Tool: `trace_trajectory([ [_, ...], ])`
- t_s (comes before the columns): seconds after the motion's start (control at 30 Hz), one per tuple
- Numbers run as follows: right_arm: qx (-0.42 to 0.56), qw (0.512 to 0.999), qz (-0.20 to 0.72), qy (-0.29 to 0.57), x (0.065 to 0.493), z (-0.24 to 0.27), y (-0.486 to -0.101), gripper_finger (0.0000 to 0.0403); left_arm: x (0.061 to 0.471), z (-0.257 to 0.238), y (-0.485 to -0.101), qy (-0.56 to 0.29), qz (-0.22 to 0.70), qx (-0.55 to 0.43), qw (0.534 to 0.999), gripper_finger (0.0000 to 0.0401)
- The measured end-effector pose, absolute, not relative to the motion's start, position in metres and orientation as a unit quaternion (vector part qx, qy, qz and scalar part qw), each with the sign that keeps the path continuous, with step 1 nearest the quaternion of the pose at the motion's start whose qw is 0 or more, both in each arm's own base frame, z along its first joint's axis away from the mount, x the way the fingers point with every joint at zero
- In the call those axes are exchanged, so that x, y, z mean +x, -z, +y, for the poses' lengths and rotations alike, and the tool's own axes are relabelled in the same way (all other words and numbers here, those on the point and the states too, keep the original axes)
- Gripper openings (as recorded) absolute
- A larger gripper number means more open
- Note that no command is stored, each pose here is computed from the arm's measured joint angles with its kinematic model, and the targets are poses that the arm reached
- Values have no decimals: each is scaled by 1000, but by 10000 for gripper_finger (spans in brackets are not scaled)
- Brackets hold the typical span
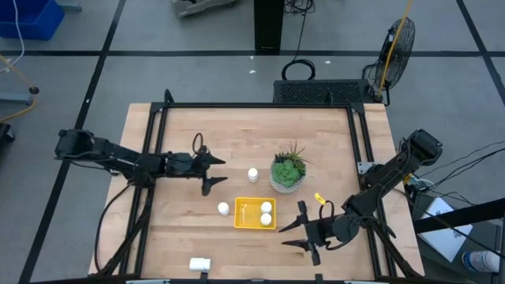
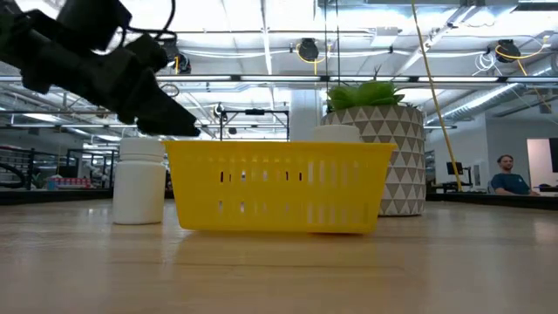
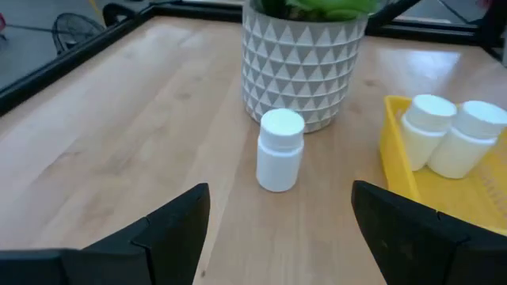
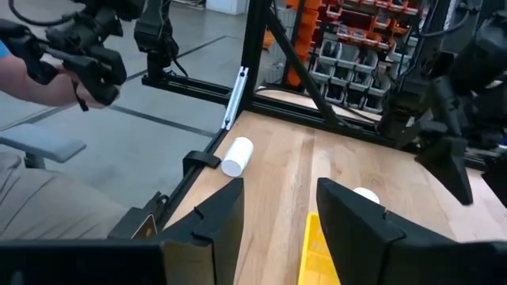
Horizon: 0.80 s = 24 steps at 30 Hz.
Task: Pick and place pill bottles into a basket
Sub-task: Put the top white pill bottle into the yellow bin
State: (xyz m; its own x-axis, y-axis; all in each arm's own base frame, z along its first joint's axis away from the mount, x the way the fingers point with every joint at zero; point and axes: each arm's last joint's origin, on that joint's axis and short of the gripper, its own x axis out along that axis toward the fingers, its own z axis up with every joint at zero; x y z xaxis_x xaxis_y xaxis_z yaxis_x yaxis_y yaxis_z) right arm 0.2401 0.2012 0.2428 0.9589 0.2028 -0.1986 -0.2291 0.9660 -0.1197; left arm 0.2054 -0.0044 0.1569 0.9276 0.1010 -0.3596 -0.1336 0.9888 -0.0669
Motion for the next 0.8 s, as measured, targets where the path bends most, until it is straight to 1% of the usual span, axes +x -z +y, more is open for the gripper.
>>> trace_trajectory([
  [0.33, -71, 987, 94, -109, 240, 201, -242, 150, 225, 4, -143, -8, 140, -57, 989, 310],
  [0.5, -71, 987, 94, -109, 240, 201, -242, 150, 237, 4, -135, -16, 166, -47, 985, 310],
  [0.8, -62, 988, 95, -108, 240, 201, -242, 150, 275, 12, -133, -35, 208, -25, 977, 310],
])
